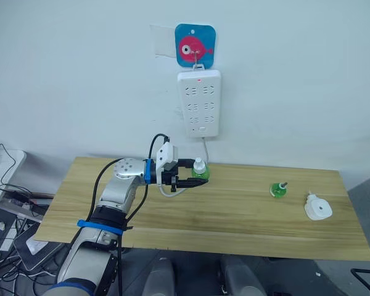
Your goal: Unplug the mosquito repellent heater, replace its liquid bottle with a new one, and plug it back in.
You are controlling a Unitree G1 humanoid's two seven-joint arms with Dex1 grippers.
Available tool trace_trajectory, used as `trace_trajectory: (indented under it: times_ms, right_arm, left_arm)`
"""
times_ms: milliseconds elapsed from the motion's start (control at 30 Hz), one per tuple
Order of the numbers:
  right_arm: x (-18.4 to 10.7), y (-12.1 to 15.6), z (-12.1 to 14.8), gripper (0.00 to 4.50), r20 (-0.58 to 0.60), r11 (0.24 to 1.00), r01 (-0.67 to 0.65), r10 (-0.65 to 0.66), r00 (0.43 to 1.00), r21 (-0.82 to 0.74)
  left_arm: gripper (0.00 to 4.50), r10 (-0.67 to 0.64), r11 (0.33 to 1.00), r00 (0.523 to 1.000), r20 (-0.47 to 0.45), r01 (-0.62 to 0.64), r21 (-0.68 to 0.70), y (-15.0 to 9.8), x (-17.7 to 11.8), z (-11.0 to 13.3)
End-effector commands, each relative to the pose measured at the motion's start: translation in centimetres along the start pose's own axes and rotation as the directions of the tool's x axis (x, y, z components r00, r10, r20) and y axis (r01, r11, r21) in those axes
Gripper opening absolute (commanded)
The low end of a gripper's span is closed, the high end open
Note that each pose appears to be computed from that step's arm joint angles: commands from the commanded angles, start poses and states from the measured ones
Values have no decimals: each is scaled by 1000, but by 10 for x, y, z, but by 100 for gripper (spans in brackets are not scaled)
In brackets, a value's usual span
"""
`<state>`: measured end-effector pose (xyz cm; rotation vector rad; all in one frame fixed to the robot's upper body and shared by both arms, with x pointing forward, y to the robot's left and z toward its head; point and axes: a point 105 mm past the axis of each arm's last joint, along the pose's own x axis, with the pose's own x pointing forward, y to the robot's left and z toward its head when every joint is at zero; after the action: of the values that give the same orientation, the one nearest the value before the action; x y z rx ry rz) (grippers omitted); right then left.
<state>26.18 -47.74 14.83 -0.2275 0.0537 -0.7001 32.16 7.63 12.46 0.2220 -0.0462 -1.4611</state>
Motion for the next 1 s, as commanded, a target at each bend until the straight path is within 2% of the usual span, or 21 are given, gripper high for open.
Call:
trace_trajectory:
  times_ms: [33,133,200,267,333,367,400,467,533,600,767,867,1000]
  right_arm:
    - [0,1,18,446,63,1000,-8,8,998,-12]
    - [-7,22,25,446,79,996,-86,85,993,3]
    - [-23,56,30,446,84,971,-239,238,968,6]
    - [-45,89,33,446,72,917,-398,395,916,24]
    - [-81,133,41,446,77,784,-620,616,784,40]
    - [-101,152,47,446,84,696,-717,712,697,44]
    - [-122,171,52,446,93,583,-811,805,585,53]
    - [-155,196,59,446,101,390,-919,913,394,64]
    - [-178,212,69,446,103,228,-973,967,231,42]
    - [-194,222,80,446,102,94,-995,990,96,20]
    - [-226,228,90,446,52,-150,-989,987,-150,-7]
    - [-237,236,97,446,59,-211,-977,976,-212,-26]
    - [-245,266,115,446,134,-202,-976,968,-212,-84]
  left_arm:
    - [223,-6,999,1000,23,5,48,2,-1,11]
    - [223,-5,999,1000,24,4,46,0,-1,11]
    - [223,-5,999,1000,23,4,44,-1,-3,11]
    - [223,-4,999,1000,21,3,42,-2,-5,11]
    - [223,-2,999,1000,15,2,38,-3,-7,10]
    - [223,-2,999,1000,13,1,36,-4,-8,9]
    - [223,-2,999,1000,10,2,33,-4,-9,8]
    - [223,-3,1000,1000,7,2,31,-5,-9,7]
    - [223,-4,1000,1000,9,4,31,-4,-9,7]
    - [223,-8,999,1000,13,7,33,-3,-8,8]
    - [223,-19,999,1000,14,19,44,-1,-8,11]
    - [223,-32,998,999,15,31,53,-1,-6,13]
    - [223,-41,998,999,22,40,58,0,-3,16]
